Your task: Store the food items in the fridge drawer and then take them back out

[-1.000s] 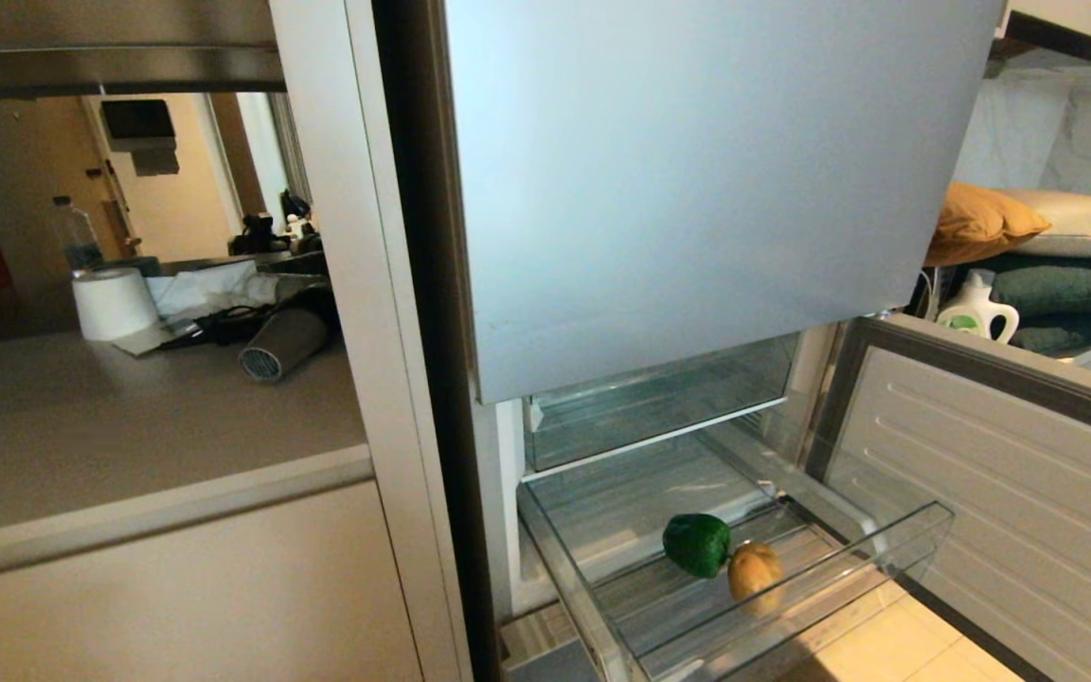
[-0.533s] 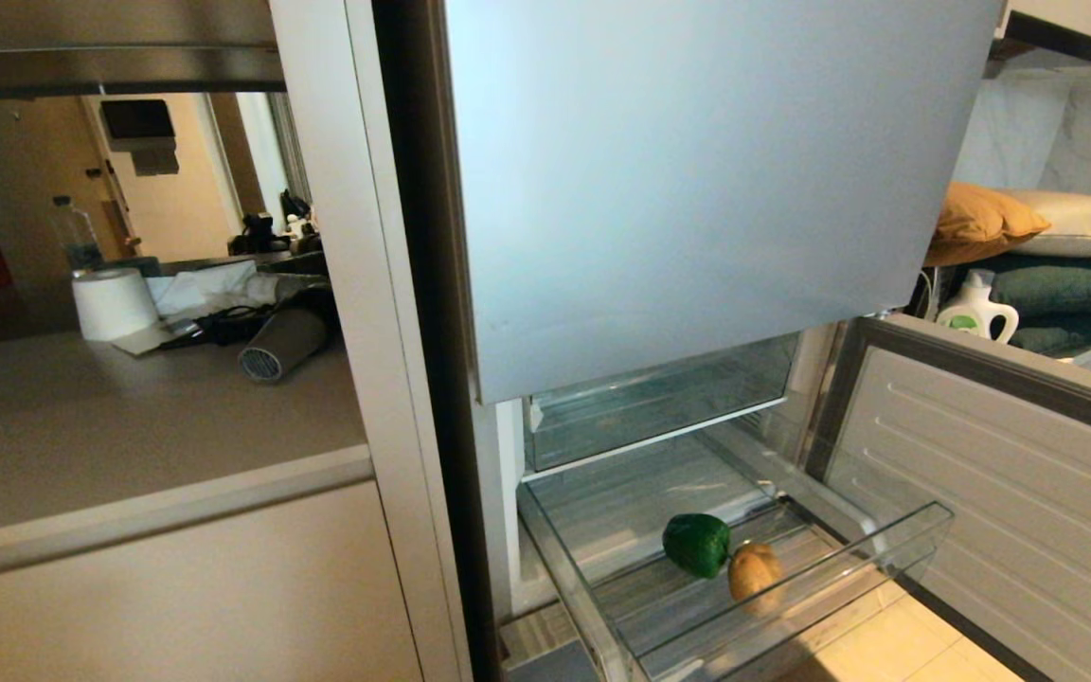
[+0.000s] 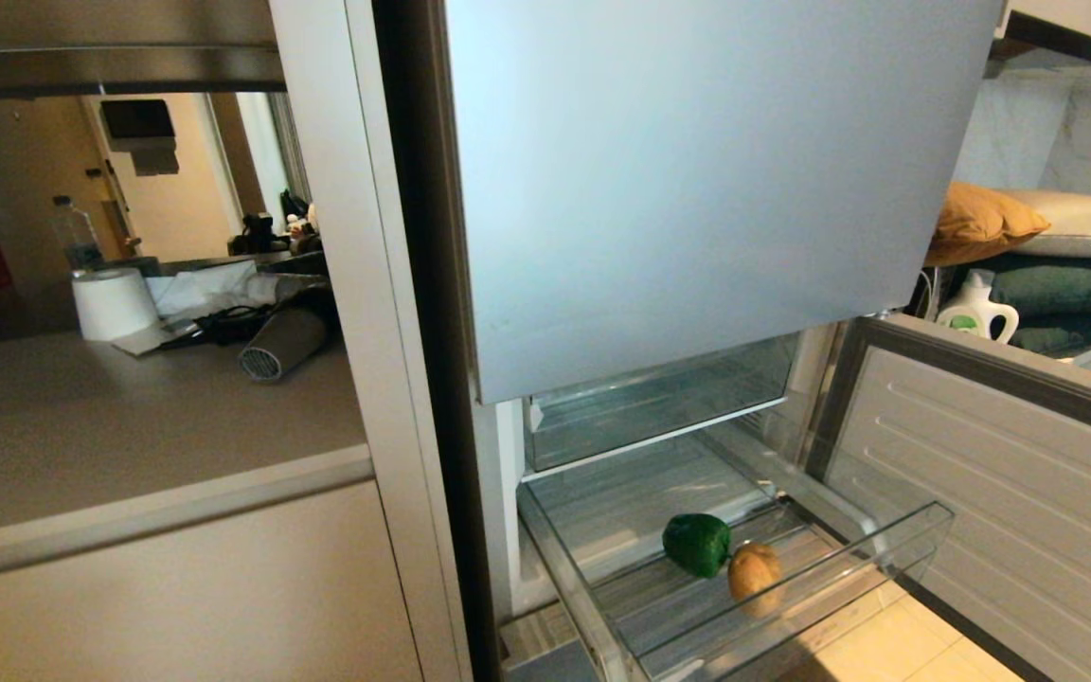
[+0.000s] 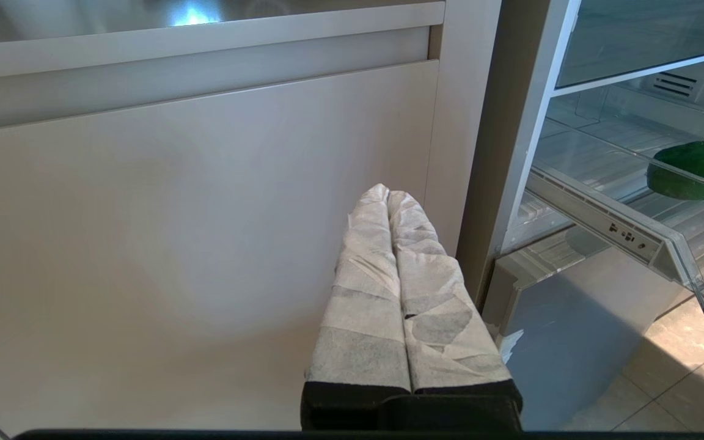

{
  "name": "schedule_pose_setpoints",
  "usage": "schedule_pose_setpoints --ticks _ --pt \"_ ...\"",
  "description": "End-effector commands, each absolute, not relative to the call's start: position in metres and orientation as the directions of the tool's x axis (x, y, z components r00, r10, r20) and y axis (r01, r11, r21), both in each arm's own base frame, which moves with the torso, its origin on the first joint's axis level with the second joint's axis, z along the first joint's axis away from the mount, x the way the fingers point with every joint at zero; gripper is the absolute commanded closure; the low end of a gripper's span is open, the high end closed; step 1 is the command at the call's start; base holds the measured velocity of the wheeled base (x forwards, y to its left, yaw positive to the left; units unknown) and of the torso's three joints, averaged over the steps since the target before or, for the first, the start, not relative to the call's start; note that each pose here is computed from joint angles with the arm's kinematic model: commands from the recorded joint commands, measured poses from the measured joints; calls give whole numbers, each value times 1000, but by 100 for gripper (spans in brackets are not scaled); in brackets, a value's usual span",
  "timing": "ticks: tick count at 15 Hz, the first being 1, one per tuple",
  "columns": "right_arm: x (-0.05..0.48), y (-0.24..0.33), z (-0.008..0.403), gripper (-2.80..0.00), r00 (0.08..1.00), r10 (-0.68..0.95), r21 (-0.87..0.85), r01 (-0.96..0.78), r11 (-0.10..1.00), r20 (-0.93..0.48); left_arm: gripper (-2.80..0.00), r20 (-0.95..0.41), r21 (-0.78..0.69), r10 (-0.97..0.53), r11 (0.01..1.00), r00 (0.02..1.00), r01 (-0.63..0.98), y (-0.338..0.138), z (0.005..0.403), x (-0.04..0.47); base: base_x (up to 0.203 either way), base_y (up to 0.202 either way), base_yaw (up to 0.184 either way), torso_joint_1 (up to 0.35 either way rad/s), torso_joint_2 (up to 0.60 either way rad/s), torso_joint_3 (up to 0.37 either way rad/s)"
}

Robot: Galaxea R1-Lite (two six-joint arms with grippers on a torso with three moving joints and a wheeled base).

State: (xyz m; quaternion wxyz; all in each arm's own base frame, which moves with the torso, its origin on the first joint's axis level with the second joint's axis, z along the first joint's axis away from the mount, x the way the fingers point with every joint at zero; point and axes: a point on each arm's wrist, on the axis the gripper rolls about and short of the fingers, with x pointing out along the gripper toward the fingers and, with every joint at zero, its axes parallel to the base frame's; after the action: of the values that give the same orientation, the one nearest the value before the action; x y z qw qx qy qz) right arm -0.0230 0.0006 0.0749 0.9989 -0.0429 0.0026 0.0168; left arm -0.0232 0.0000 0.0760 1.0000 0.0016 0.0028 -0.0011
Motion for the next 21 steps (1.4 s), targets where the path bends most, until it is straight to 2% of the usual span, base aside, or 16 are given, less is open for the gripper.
schedule_pose_setpoints --ticks 1,21 --pt "-23 1 75 0 999 33 -87 -34 996 -10 0 -5 3 -2 1000 1000 2 0 76 -23 0 0 0 0 0 0" --pt "-23 0 75 0 1000 28 -75 -28 997 -11 0 -5 3 -2 1000 1000 2 0 76 -23 0 0 0 96 -201 -109"
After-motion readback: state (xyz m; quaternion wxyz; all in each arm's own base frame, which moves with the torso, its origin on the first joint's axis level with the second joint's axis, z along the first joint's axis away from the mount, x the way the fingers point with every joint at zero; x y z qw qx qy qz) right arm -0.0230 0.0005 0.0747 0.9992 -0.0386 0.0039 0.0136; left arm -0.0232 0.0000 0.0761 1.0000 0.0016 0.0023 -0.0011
